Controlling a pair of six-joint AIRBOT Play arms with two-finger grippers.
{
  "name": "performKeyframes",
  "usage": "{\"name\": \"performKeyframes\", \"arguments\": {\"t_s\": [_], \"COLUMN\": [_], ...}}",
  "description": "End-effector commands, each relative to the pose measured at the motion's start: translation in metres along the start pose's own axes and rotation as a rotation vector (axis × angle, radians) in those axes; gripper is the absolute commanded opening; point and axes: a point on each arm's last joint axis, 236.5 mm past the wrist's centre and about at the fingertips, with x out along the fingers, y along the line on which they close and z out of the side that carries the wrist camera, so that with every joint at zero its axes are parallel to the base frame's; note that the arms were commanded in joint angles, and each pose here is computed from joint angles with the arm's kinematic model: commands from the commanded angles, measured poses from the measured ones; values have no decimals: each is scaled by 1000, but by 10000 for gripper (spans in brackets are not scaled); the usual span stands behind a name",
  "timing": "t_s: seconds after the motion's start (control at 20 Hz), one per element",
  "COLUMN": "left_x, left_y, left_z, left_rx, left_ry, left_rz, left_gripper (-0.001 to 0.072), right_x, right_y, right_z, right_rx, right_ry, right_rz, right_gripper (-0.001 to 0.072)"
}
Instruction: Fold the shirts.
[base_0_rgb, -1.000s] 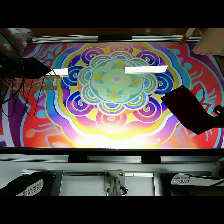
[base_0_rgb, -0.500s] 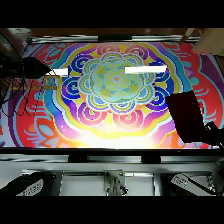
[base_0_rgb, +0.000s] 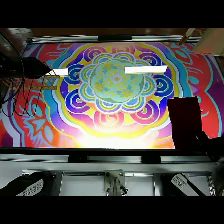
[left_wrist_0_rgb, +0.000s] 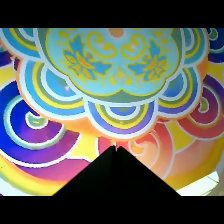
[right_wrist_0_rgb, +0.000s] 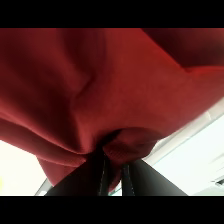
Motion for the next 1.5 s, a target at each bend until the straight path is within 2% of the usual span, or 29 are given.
{"name": "performKeyframes", "arguments": {"t_s": [0.0,0.3,0.35,0.4,0.5,0.55,0.75,0.9,0.95,1.05,1.15,1.25,1.35,1.4,1.45], "left_x": [0,0,0,0,0,0,0,3,6,16,34,58,79,88,98], "left_y": [0,0,0,0,0,0,0,2,4,12,32,62,91,98,100], "left_z": [0,0,0,0,0,0,0,2,3,6,8,-1,-28,-43,-59], "left_rx": [0,0,1,0,0,1,4,10,8,9,49,91,114,130,133], "left_ry": [-1,-1,-1,-1,-1,-1,-1,-5,-8,-11,0,69,226,310,386], "left_rz": [0,-1,-1,-1,0,-1,1,3,5,24,105,239,373,407,413], "left_gripper": [31,31,30,30,31,31,30,30,29,29,27,27,28,30,94], "right_x": [10,8,8,7,9,9,-42,-144,-184,-279,-340,-318,-233,-182,-136], "right_y": [-13,-35,-38,-38,-27,-19,-18,-7,12,87,183,261,321,336,343], "right_z": [-9,-6,-6,-6,-13,-19,-14,38,63,104,101,75,39,20,1], "right_rx": [21,23,25,24,-18,-35,-49,-48,-72,-203,-429,-648,-865,-913,-940], "right_ry": [16,3,1,1,33,59,50,-251,-421,-805,-1036,-1016,-846,-730,-610], "right_rz": [-40,-136,-147,-149,-101,-68,-105,-130,-74,142,333,344,211,124,54], "right_gripper": [78,80,87,126,588,621,621,620,619,611,611,611,611,611,612]}}
